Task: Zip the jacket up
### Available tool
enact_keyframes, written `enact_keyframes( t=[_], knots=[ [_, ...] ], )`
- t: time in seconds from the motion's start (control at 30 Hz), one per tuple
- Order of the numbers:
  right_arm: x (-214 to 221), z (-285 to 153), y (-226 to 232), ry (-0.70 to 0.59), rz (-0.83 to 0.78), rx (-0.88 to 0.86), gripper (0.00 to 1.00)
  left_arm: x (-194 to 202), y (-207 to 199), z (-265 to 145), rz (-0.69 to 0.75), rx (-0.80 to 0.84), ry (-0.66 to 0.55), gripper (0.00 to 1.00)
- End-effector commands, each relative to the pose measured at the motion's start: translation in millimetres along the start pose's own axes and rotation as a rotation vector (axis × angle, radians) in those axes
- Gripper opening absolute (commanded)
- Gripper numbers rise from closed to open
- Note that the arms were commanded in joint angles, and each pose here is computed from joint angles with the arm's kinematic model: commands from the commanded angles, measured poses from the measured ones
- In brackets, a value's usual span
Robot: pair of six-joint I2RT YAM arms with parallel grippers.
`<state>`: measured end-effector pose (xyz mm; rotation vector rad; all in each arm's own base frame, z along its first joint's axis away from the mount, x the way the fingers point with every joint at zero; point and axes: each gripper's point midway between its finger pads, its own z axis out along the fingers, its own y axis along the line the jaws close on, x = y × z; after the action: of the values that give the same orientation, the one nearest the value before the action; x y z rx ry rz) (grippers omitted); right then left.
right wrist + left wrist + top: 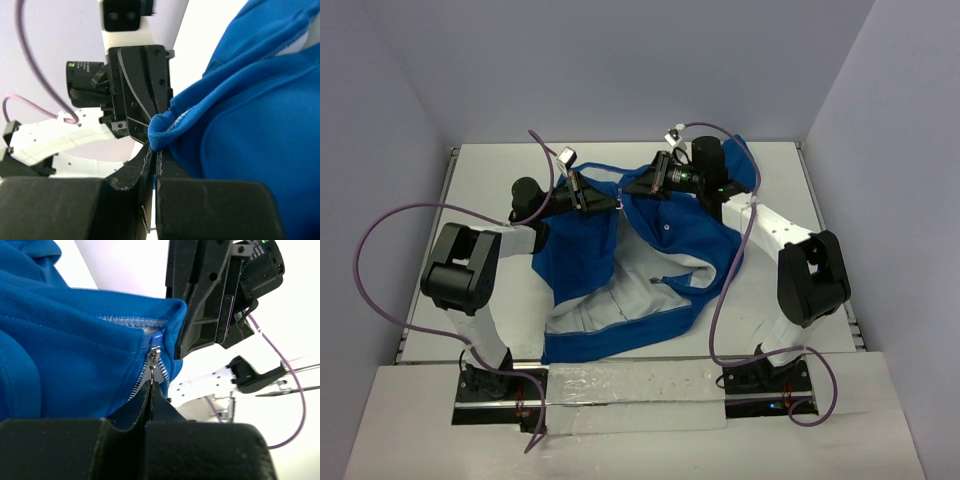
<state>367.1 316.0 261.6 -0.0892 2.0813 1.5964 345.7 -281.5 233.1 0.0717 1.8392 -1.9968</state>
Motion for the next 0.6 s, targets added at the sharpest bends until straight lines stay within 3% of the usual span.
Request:
enact_keyframes(
  t=[0.0, 0.23, 0.57],
  knots=[
    [-40, -1, 38, -0.103, -0.222, -0.081, 0.00, 13, -24, 0, -0.009, 0.089, 0.052, 0.00],
    [-57, 3, 35, -0.127, -0.339, -0.055, 0.00, 21, -28, 4, -0.019, 0.059, 0.062, 0.00],
    [-94, -10, 40, -0.240, -0.383, -0.043, 0.00, 33, -23, 2, -0.038, 0.018, 0.085, 0.00]
  ],
)
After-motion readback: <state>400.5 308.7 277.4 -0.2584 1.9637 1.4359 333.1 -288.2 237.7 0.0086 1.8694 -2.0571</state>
